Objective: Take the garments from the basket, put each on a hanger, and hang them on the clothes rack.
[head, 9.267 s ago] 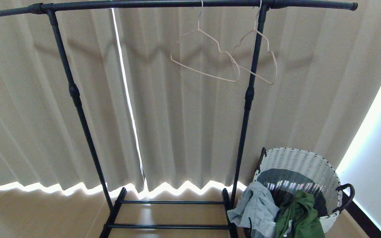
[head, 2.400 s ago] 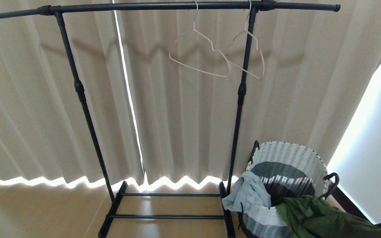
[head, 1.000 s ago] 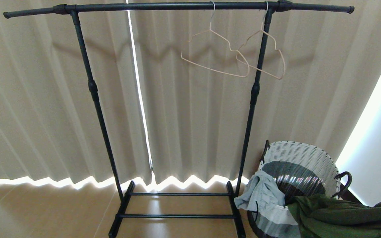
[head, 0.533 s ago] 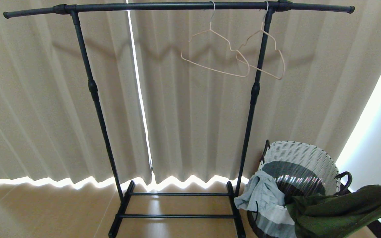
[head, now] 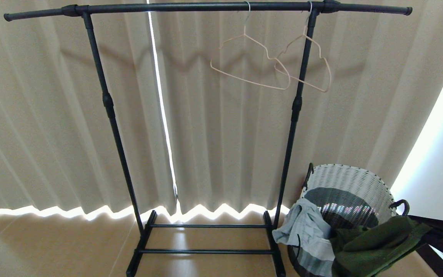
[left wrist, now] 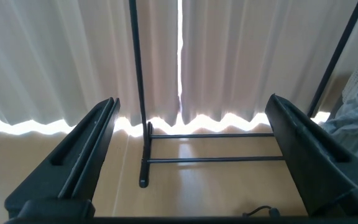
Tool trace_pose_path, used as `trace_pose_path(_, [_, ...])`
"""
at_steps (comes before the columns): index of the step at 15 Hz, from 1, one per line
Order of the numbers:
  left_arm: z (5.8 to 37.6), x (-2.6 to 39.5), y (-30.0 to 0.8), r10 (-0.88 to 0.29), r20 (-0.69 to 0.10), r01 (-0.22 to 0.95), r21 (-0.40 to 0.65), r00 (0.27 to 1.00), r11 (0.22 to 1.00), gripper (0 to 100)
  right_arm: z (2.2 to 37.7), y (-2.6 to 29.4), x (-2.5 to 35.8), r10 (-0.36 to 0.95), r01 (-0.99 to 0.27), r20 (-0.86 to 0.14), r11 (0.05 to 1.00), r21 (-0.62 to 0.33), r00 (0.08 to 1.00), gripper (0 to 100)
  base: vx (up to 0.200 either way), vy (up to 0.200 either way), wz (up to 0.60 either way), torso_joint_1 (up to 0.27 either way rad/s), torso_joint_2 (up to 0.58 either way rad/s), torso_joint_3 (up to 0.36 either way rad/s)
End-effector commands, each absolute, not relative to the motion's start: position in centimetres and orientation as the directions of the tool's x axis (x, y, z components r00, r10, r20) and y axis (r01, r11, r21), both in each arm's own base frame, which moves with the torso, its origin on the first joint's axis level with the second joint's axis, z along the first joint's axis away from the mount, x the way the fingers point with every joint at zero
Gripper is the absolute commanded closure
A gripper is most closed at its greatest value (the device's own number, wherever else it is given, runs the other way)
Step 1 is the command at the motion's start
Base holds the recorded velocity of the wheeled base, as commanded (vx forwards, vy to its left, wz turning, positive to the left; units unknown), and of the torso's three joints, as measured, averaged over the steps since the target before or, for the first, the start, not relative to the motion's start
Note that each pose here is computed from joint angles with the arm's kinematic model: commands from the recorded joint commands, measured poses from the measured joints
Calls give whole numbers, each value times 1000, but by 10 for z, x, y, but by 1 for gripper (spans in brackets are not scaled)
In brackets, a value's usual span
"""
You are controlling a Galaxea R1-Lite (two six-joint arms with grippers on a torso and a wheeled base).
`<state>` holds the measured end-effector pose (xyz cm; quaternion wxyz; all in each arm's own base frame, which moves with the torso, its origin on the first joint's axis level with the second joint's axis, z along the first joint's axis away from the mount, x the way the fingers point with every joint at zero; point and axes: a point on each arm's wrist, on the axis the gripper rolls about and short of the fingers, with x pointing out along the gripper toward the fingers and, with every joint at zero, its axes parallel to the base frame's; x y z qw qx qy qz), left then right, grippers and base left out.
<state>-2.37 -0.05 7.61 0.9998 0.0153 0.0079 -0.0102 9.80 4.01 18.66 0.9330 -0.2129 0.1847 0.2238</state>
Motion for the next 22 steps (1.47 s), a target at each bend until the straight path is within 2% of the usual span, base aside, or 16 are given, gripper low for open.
trace_pose_path(1, [76,-24,-1,-21,-18,22,38,1000,999,0,183,43,102,344,-514,-466,800,-308,815,100,0,0,0,0,0,0])
trace_pose_path(4, [76,-24,-1,-23,-17,24,61,1000,998,0,181,44,102,363,-535,-477,791,-297,801,100,0,0,0,0,0,0])
trace_pose_path(8, [81,-25,-2,-92,5,90,173,996,981,0,185,44,102,397,-555,-458,781,-286,795,100,0,0,0,0,0,0])
trace_pose_path(9, [98,-31,-4,-159,64,140,230,985,963,0,182,45,101,417,-576,-466,769,-276,780,100,0,0,0,0,0,0])
trace_pose_path(10, [121,-33,-4,-203,89,175,248,975,953,0,185,47,100,432,-586,-458,762,-276,777,100,0,0,0,0,0,0])
trace_pose_path(13, [188,-6,-5,-225,22,213,239,974,947,0,202,51,103,480,-605,-405,747,-278,778,100,0,0,0,0,0,0])
trace_pose_path(15, [214,29,-7,-292,-34,292,225,956,930,0,214,56,103,532,-632,-364,729,-264,765,100,0,0,0,0,0,0])
trace_pose_path(18, [230,73,-19,-385,-84,394,212,919,894,0,228,63,110,578,-658,-337,721,-216,744,100,0,0,0,0,0,0])
trace_pose_path(22, [226,140,-77,-514,-166,539,185,841,822,0,243,70,122,602,-662,-308,734,-152,737,100,0,0,0,0,0,0])
